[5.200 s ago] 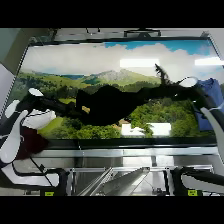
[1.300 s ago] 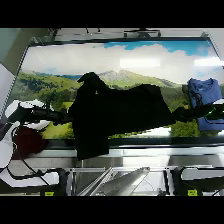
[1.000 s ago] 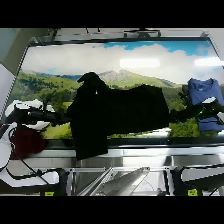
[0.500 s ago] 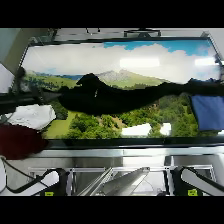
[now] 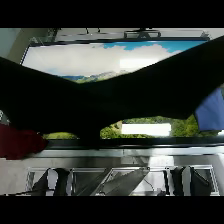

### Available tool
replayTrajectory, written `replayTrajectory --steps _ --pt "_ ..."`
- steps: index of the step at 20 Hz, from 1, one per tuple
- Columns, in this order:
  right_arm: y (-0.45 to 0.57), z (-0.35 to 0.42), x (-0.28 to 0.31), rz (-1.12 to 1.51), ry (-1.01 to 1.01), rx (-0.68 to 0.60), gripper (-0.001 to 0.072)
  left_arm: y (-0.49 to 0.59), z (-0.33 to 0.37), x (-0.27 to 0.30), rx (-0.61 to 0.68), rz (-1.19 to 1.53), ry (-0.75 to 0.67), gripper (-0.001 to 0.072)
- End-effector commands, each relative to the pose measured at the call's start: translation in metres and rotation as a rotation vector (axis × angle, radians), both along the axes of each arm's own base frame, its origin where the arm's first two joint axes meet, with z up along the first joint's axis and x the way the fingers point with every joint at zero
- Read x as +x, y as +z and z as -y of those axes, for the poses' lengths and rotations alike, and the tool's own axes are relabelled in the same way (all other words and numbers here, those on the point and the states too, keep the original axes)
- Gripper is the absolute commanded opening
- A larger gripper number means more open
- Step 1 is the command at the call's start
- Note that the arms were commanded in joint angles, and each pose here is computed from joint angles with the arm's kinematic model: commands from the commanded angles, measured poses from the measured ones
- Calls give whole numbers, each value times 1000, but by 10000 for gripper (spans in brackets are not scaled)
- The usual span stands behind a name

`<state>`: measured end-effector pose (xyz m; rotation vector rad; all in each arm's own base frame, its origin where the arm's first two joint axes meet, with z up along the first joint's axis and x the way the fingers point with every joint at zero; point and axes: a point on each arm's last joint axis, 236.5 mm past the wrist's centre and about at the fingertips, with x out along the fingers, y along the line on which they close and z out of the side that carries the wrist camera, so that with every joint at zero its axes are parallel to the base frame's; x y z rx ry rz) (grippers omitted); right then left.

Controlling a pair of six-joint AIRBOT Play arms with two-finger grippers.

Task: Fold the shirts.

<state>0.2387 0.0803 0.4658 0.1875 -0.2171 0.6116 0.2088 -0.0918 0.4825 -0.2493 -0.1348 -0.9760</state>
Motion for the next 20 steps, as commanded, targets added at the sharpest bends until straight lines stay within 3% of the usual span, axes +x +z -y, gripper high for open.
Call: replayTrajectory --steps 1,3,8,11,16,20 --pt "10 3 -9 53 -127 -40 30 15 -11 -1 -5 51 80 28" --pt "-21 19 15 -60 -112 11 30 -12 -30 33 0 -70 88 28" --pt "-143 39 102 -360 9 206 30 -125 -25 134 -19 -460 -112 26" --pt "-237 45 154 -586 7 252 30 -216 -7 191 -25 -687 -187 25" --pt "-396 74 219 -922 -91 309 29 -370 -8 270 -7 -985 -90 23" --pt "-480 95 246 -1039 -150 369 29 -438 -20 316 -54 -1088 -40 16"
